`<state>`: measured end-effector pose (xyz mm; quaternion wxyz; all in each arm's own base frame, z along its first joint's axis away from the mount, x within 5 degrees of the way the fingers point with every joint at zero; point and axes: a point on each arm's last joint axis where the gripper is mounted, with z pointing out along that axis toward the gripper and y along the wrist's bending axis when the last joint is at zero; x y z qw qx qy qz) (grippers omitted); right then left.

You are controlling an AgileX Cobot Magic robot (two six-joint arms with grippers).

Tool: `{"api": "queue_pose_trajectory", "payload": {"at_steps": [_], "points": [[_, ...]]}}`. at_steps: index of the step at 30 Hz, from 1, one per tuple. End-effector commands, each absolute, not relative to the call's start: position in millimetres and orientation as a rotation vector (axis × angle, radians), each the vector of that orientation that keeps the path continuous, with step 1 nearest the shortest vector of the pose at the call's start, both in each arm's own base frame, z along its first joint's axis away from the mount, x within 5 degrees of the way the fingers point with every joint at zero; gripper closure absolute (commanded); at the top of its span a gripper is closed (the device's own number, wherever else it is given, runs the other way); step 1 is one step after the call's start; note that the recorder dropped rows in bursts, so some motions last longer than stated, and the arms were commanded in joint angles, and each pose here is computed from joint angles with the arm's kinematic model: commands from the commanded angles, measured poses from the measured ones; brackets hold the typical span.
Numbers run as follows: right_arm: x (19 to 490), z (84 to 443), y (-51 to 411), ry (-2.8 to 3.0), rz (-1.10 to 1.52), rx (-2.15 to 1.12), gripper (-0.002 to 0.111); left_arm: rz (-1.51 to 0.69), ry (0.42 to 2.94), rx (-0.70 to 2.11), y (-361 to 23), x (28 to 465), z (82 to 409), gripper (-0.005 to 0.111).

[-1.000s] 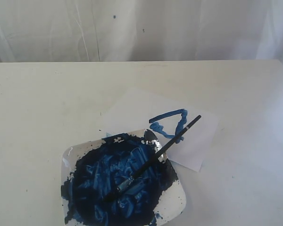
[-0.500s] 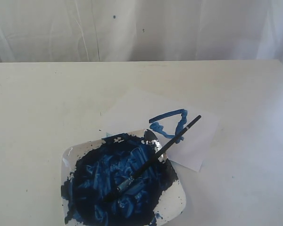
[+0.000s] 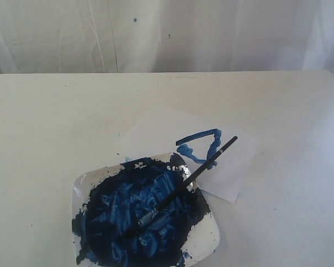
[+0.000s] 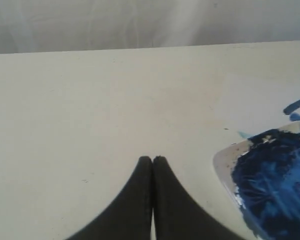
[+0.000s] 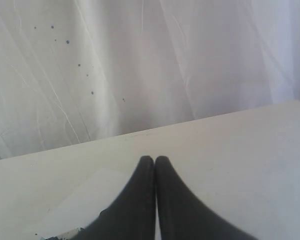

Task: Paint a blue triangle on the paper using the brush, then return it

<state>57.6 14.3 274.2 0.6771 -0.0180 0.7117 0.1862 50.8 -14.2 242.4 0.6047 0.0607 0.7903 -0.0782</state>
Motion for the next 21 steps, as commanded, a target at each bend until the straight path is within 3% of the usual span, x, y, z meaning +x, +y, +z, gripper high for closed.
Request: {"api": "queue_pose_trajectory", "payload": {"at_steps": [1, 8, 21], "points": [[57.0, 275.9, 14.2, 1.591, 0.425, -0.039, 0.108, -0.127, 1.819, 0.087, -8.6, 53.1, 215.2, 0.107], [57.0, 275.9, 14.2, 1.591, 0.425, -0.039, 0.108, -0.122, 1.851, 0.085, -8.3, 53.4, 173.4, 0.107], [57.0, 275.9, 14.2, 1.591, 0.425, -0.039, 0.108, -0.027, 1.922, 0.233, -8.6, 50.9, 166.1, 0.107]]}}
